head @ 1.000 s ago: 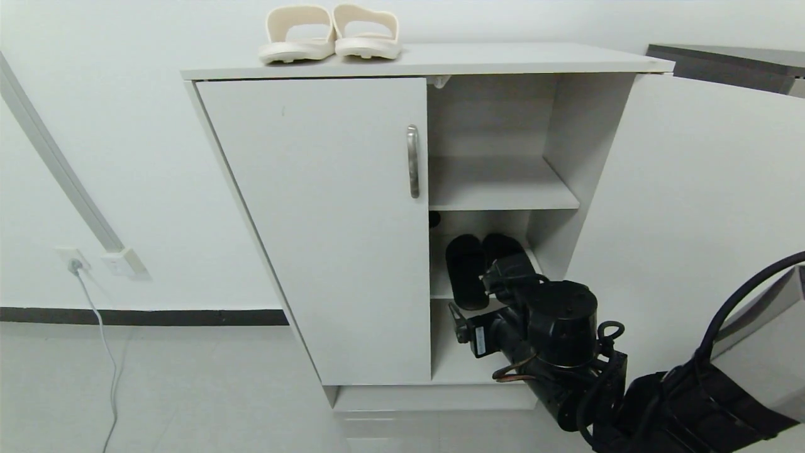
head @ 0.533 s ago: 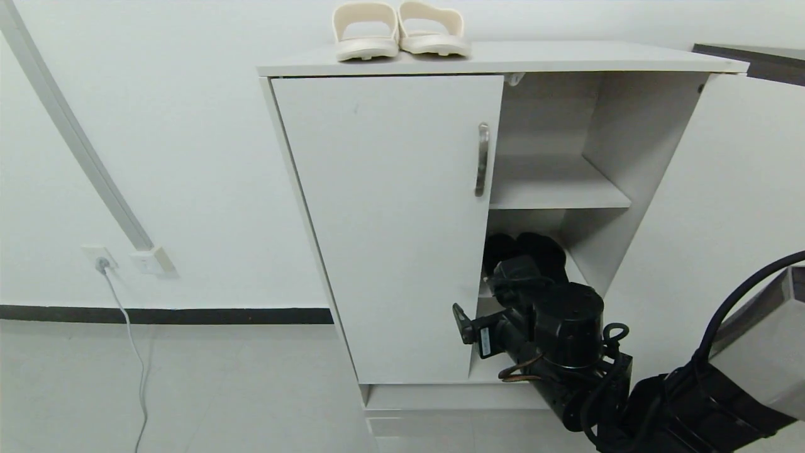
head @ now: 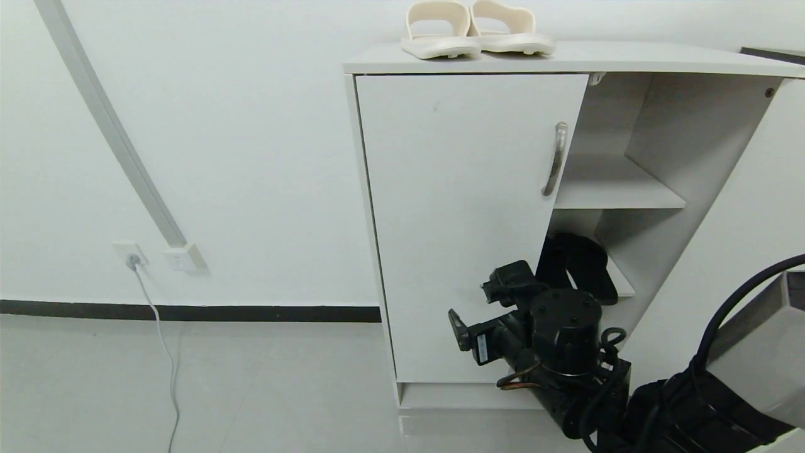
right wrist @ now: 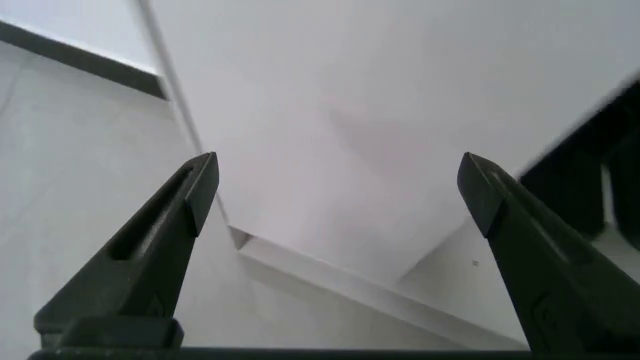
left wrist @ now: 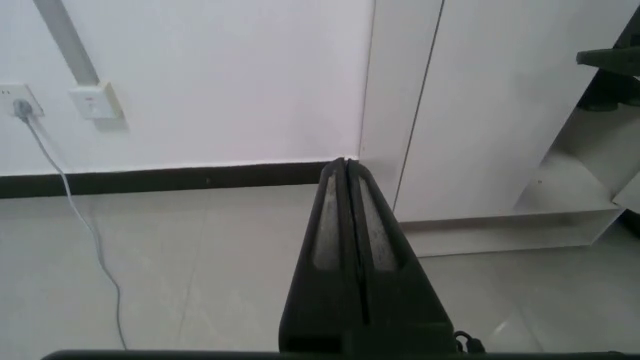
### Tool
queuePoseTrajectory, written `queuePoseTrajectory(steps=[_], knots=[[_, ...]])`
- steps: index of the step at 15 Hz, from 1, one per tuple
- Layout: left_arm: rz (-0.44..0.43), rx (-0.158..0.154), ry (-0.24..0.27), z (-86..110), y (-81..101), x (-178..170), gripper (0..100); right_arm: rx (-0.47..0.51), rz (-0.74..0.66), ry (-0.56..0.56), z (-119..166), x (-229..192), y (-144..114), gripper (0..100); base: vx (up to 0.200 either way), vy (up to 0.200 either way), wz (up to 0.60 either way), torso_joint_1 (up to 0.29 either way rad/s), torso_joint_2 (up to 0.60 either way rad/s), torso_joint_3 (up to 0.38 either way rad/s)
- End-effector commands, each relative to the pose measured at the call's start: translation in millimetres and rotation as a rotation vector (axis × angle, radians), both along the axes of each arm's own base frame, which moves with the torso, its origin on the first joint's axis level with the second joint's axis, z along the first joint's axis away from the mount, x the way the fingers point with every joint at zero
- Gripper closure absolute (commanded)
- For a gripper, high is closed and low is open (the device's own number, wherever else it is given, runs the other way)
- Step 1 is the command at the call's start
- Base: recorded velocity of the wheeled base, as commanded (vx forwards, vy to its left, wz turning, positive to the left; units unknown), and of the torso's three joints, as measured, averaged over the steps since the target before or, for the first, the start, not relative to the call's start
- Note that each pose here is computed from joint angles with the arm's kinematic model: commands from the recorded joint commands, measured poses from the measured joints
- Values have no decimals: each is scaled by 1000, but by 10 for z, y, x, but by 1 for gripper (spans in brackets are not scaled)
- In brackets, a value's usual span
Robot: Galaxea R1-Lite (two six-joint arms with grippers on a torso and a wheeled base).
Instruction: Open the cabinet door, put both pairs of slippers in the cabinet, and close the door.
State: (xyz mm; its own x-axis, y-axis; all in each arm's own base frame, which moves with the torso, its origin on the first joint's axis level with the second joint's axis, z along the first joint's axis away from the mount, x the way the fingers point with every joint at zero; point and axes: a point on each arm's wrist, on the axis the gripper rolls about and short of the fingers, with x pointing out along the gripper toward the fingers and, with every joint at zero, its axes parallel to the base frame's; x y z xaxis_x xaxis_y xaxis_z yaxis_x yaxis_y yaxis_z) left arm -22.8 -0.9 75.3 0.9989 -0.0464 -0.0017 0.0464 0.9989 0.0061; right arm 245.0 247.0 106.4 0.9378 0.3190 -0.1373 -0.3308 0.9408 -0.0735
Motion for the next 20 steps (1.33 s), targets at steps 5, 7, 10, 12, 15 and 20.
queuePoseTrajectory(steps=[5, 7, 10, 12, 15, 20], knots=[[3, -2, 1, 1, 1, 1, 100, -6, -2, 4, -22, 6, 2, 0, 0, 0, 0, 0, 0, 0], [3, -2, 1, 1, 1, 1, 100, -6, 0, 4, -22, 2, 6, 0, 0, 0, 0, 0, 0, 0], [3, -2, 1, 1, 1, 1, 100, -11, 13, 2, -22, -29, 36, 0, 0, 0, 0, 0, 0, 0], [3, -2, 1, 1, 1, 1, 100, -13, 15, 3, -25, -38, 41, 0, 0, 0, 0, 1, -94, -101], [3, 0, 1, 1, 1, 1, 100, -10, 16, -2, -2, -49, 37, 0, 0, 0, 0, 11, -209, -333], [5, 0, 1, 1, 1, 1, 100, -8, 40, -13, 45, -147, 46, 0, 0, 0, 0, 63, -516, -367]])
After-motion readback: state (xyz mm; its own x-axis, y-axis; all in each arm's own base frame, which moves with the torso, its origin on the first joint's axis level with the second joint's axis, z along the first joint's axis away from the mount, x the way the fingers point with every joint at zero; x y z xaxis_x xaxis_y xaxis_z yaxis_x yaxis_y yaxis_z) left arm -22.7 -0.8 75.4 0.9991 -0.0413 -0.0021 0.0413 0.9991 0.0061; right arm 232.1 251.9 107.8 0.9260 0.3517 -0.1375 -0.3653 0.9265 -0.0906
